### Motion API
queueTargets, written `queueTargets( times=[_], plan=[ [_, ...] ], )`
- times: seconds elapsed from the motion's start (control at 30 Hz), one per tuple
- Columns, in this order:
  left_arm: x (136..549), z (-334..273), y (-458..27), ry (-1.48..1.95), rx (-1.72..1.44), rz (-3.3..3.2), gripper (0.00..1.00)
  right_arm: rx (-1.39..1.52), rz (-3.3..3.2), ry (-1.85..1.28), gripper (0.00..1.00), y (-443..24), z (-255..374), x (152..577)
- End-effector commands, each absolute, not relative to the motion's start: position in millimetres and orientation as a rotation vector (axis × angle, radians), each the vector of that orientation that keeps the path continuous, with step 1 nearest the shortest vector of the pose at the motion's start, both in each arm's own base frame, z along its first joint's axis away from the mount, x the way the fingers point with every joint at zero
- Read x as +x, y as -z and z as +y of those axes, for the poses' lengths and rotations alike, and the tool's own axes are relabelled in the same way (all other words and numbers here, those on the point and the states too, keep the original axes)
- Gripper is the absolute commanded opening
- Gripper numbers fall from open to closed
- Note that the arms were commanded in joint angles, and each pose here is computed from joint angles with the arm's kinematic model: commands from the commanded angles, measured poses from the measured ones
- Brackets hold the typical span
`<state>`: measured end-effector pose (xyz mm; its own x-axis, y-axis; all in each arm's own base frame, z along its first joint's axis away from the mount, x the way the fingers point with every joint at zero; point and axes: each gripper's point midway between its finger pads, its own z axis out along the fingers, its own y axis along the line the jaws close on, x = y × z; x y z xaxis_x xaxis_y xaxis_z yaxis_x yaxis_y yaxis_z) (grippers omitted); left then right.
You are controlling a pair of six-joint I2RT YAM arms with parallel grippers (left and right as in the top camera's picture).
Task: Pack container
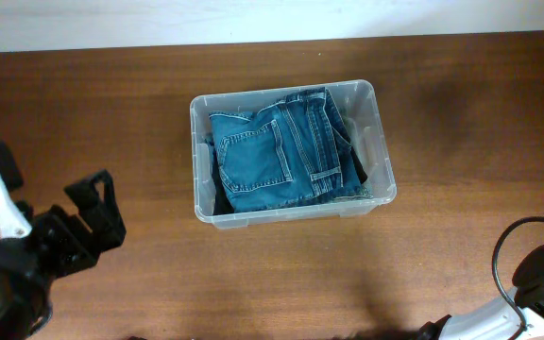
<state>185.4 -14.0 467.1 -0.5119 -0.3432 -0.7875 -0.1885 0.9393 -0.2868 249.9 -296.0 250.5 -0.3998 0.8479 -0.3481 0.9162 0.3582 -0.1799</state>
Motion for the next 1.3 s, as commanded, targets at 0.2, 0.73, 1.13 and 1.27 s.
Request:
queueTargets(
  times=[0.2, 0.73, 1.13, 1.27],
  plan=[
    [167, -9, -472, 0.237, -0.383, 2.082, 1.00, 1.602, 2.412, 0.532, 0.99, -252, -298, 248],
    [53, 38, -391, 0.194, -0.507, 1.949, 1.00, 1.602, 2.412, 0.532, 0.99, -252, -298, 248],
    [132, 23, -290, 0.237, -0.559, 1.820, 1.00, 1.602, 2.412, 0.532, 0.98, -252, -298, 248],
    [187, -4, -256, 0.396, -0.457, 1.720, 1.00, 1.602, 2.412, 0.532, 0.99, -252, -298, 248]
  ],
)
